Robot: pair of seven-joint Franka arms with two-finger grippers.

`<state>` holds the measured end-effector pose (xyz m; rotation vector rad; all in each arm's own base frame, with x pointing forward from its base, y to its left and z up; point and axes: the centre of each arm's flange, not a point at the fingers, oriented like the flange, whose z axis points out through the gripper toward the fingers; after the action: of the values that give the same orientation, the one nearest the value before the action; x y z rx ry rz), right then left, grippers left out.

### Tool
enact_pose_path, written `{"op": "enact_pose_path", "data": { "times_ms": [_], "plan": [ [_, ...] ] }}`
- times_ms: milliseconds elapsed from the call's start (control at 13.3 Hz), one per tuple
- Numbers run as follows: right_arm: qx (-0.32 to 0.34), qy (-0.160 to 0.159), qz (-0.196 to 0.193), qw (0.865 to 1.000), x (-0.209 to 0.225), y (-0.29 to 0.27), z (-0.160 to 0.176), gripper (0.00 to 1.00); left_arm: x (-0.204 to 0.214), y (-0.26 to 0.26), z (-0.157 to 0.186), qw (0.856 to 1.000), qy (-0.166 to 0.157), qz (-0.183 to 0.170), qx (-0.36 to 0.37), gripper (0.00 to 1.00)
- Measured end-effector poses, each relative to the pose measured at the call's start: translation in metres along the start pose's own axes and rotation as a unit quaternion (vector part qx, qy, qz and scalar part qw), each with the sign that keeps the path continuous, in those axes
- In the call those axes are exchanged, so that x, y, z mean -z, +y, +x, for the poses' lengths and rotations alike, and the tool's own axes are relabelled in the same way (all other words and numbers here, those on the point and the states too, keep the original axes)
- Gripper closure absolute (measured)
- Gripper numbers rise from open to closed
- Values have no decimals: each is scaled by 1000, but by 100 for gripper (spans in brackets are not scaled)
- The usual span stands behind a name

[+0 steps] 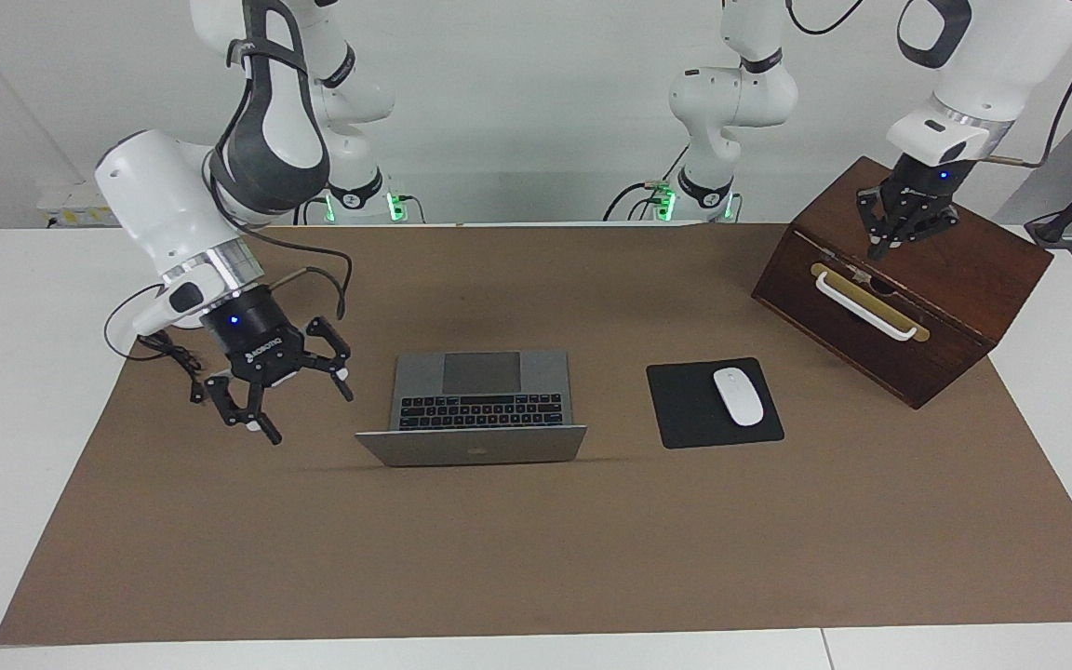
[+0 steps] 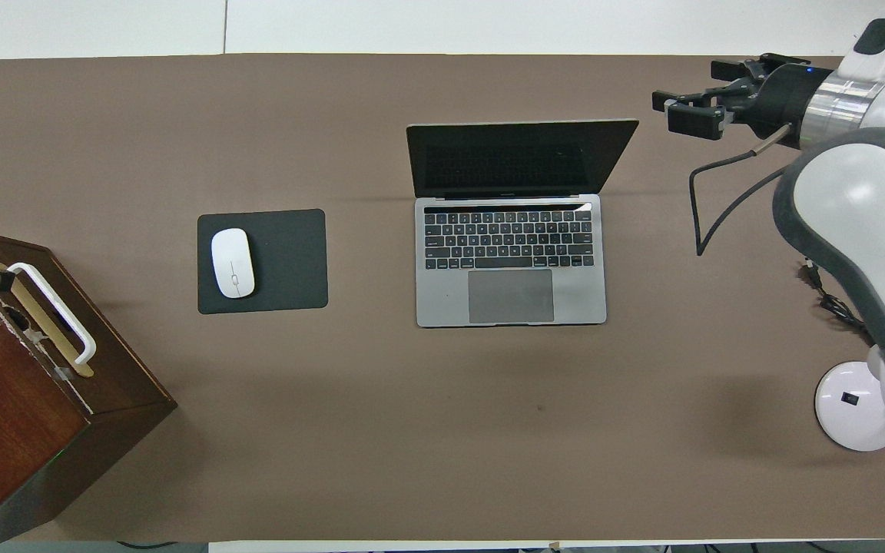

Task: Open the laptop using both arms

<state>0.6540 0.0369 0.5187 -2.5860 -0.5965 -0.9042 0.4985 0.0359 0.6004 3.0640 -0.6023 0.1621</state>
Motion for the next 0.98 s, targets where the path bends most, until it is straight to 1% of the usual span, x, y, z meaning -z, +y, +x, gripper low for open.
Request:
{"op": "enact_pose_path", "data": {
  "times_ms": [75, 150, 226, 301, 376, 451, 526, 602, 677, 752, 827, 902, 977],
  "plan": [
    [-3, -24, 4, 1000, 12, 4, 4, 0, 2, -2, -2, 1000, -4, 6, 0, 81],
    [-9, -49, 3, 999, 24, 8, 8, 0, 3, -2, -2, 1000, -5, 9, 0, 66],
    [-20, -71, -1, 997, 33, 8, 12, 0, 3, -3, -2, 1000, -5, 10, 4, 55],
    [-47, -92, -6, 995, 40, 5, 16, 0, 4, -5, -3, 1000, -5, 11, 12, 45],
    [-85, -109, -8, 990, 44, -1, 19, 0, 4, -7, -4, 1000, -5, 12, 18, 32],
    [-134, -120, -9, 984, 47, -7, 20, 0, 5, -8, -4, 1000, -4, 12, 21, 19],
    [-192, -131, -9, 973, 49, -14, 21, 0, 5, -8, -4, 1000, -4, 13, 26, 8],
    [-256, -145, -11, 956, 51, -22, 21, 0, 7, -8, -3, 999, 0, 15, 33, 0],
    [-297, -161, -17, 941, 53, -29, 19, 0, 9, -8, -1, 999, 9, 18, 46, 0],
    [-314, -182, -31, 931, 56, -33, 16, 0, 11, -9, 1, 997, 19, 22, 76, 0],
    [-315, -202, -50, 926, 62, -34, 11, 1, 12, -9, 2, 993, 25, 23, 117, 0],
    [-307, -225, -76, 921, 71, -31, 4, 0, 12, -6, 4, 986, 30, 22, 164, 0],
    [-301, -243, -99, 917, 81, -26, -2, 0, 12, -2, 6, 980, 31, 22, 195, 0]
  ]
}}
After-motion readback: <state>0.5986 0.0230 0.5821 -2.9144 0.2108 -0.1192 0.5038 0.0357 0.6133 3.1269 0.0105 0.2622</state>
